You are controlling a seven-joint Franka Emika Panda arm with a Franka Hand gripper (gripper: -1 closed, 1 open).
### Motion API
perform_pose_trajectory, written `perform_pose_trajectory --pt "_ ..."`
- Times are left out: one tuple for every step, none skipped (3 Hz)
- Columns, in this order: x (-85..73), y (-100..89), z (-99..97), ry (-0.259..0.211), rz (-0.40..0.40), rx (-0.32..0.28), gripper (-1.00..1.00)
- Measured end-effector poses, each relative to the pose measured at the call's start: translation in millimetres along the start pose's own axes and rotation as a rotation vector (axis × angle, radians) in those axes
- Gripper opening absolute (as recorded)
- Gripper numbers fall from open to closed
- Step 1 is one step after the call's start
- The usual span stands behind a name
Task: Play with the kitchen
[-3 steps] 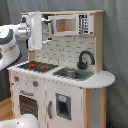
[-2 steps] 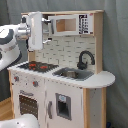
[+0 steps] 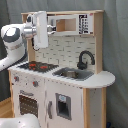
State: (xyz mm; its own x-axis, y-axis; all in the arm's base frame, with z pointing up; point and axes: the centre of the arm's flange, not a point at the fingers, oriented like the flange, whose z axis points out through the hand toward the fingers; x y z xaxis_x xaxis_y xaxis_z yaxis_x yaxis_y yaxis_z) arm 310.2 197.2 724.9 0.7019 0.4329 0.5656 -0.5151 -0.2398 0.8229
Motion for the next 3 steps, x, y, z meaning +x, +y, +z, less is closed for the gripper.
perform_pose_trajectory --pt "19.3 -11.5 5.8 0.059 -0.019 0.016 -1.0" --pt "41.1 -39.6 -3.2 0.132 -0.052 0.05 -1.0" --pt "61.9 -58.8 -10.6 0.206 -0.078 0.081 -1.0"
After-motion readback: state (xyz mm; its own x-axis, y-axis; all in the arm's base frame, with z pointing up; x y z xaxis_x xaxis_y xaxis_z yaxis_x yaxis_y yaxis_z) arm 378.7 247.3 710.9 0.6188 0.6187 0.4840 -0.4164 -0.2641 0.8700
